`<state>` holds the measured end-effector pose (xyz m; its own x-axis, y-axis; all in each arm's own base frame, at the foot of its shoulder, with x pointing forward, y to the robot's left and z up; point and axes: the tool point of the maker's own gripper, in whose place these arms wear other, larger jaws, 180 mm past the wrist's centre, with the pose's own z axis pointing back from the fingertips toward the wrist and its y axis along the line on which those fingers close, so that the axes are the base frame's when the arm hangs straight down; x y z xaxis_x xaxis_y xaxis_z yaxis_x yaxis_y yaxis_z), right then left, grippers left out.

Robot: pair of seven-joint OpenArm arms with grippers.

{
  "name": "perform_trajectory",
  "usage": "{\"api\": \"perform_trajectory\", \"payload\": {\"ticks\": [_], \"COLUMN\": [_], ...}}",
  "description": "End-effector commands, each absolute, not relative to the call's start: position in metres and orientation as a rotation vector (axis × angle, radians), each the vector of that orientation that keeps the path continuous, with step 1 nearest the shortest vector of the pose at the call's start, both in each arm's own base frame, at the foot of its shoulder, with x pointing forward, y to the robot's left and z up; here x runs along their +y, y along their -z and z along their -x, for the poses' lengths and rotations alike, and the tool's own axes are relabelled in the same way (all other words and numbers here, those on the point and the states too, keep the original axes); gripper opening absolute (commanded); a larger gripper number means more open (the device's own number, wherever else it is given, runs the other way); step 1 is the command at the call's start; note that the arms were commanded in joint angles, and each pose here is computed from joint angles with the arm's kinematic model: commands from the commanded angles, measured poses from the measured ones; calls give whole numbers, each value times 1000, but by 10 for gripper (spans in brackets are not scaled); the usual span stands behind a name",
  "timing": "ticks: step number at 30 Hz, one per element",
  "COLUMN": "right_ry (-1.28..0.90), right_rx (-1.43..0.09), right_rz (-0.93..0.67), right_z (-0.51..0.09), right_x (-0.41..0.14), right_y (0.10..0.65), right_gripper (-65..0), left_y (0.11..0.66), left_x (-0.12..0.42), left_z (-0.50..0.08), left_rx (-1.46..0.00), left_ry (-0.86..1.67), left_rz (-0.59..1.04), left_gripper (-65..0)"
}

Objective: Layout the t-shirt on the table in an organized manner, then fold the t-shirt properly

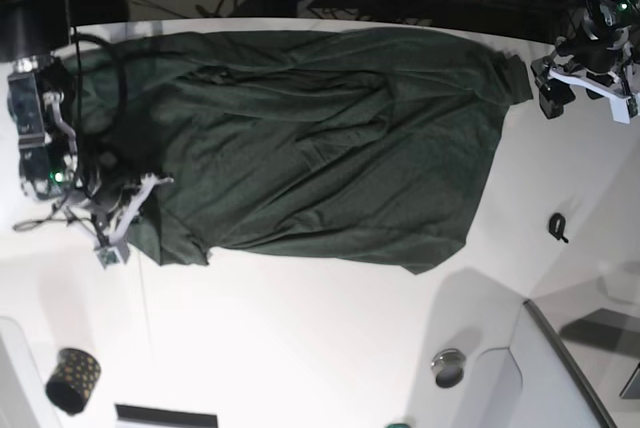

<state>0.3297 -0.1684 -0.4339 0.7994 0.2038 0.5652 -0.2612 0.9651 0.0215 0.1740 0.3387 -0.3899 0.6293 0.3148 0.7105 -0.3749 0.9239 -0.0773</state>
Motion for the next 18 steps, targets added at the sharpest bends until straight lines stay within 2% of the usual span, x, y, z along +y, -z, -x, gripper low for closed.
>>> {"api": "perform_trajectory", "payload": {"ticks": [1, 9, 14, 16, 18], "right_ry": [-255, -272, -259, -265, -258], "right_rx": [-617, -449, -412, -409, -446], "right_rz": [-102, -192, -226, -224, -211], "right_z": [-331, -255, -237, -237, -246], "right_x": [-168, -126, -112, -112, -117], "right_y": [425, 454, 463, 459, 442], "right_gripper": [-642, -638, -632, -593, -489], "left_y": [380, 379, 379, 379, 379], "left_x": [344, 344, 344, 344, 344], "left_z": [-179, -180, -180, -180, -180], "left_rx": [-836, -837, -837, -837, -837], "left_ry": [-388, -388, -388, -388, -388], "left_rz": [-93, -93, -93, -93, -93], "left_gripper": [-135, -135, -135, -135, -135]}}
